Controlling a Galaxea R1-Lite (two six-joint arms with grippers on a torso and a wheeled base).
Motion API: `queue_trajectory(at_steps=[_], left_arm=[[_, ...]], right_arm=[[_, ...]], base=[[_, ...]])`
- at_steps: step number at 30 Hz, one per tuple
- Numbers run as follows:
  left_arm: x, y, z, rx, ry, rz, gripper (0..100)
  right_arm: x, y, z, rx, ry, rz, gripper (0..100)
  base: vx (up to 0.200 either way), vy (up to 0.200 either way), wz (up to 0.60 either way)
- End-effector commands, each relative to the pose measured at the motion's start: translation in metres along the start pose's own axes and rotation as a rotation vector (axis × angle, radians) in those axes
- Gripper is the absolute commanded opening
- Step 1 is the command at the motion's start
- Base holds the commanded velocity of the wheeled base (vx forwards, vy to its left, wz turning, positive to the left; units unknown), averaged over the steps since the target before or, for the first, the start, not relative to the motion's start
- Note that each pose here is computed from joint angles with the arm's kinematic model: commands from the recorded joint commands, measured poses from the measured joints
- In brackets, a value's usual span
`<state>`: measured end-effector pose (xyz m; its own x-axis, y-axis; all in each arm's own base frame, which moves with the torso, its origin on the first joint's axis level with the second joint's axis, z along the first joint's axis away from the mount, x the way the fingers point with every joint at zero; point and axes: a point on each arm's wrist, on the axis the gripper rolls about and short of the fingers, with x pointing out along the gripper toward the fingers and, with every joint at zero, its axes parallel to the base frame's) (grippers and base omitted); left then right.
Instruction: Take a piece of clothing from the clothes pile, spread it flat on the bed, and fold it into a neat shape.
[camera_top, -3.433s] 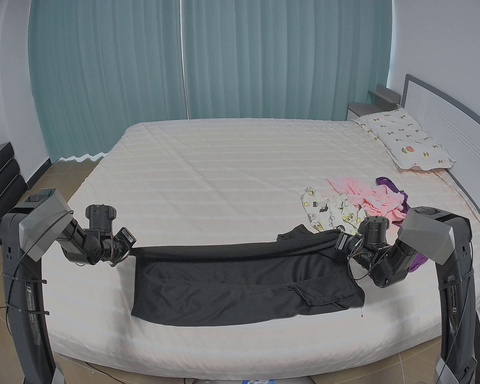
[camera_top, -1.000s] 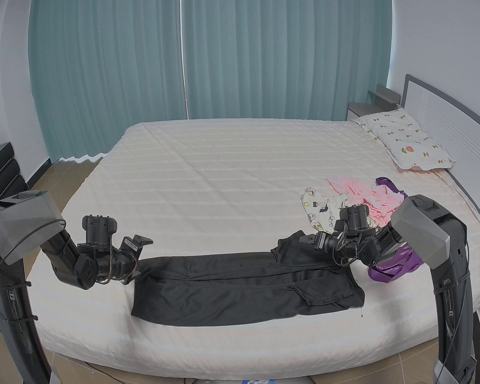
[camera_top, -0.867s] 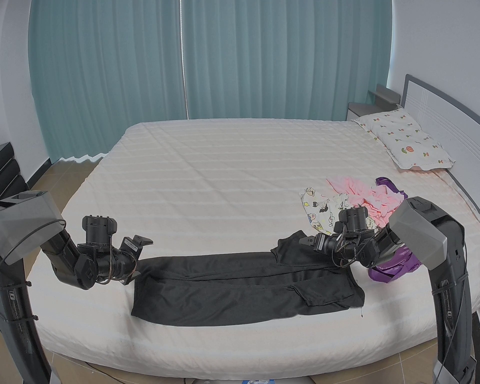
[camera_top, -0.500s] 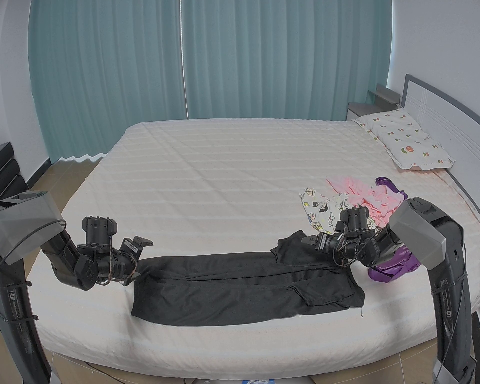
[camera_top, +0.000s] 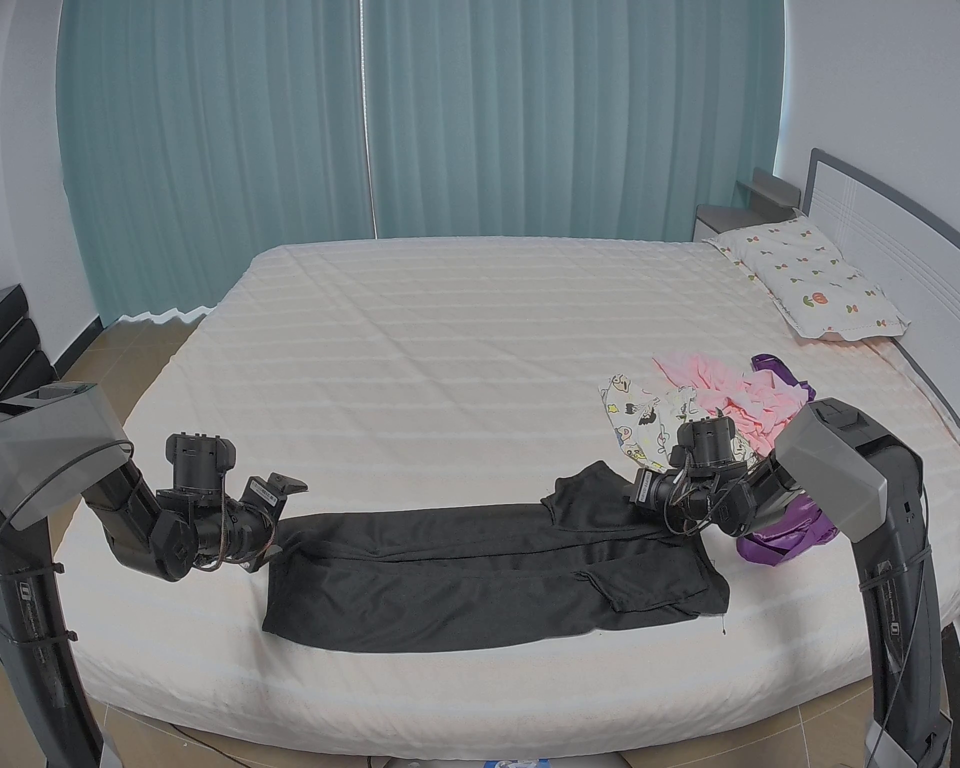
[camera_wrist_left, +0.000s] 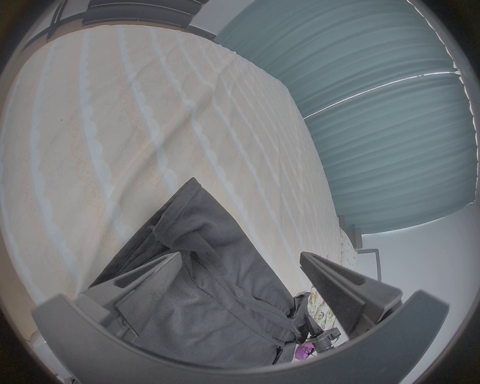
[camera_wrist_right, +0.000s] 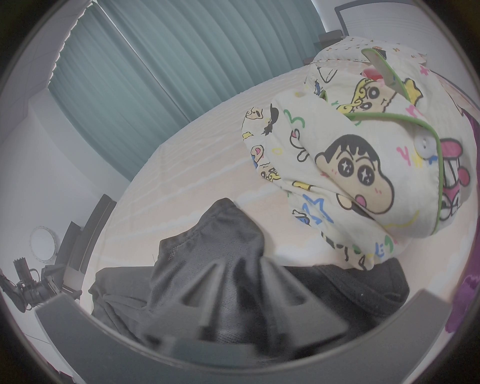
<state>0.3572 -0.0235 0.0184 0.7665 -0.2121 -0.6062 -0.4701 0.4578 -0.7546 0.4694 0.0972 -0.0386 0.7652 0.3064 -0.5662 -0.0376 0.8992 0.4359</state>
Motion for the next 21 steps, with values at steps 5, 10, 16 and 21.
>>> queue_trajectory(at_steps=[5,10,16,21], left_arm=[[0.001,0.000,-0.001,0.003,0.004,0.002,100],[0.000,0.000,-0.001,0.003,0.004,0.002,100],[0.000,0.001,-0.002,0.002,0.004,0.003,100],[0.001,0.001,-0.002,0.002,0.004,0.003,100]], right_arm=[[-0.021,0.002,0.005,0.011,0.004,-0.006,0],[-0.041,0.002,0.007,0.019,0.015,-0.009,0],[-0.057,0.002,0.008,0.026,0.026,-0.008,0],[-0.067,0.001,-0.005,0.022,0.079,-0.008,0]], base=[[0.000,0.000,0.00],[0.000,0.000,0.00],[0.000,0.000,0.00],[0.000,0.000,0.00]])
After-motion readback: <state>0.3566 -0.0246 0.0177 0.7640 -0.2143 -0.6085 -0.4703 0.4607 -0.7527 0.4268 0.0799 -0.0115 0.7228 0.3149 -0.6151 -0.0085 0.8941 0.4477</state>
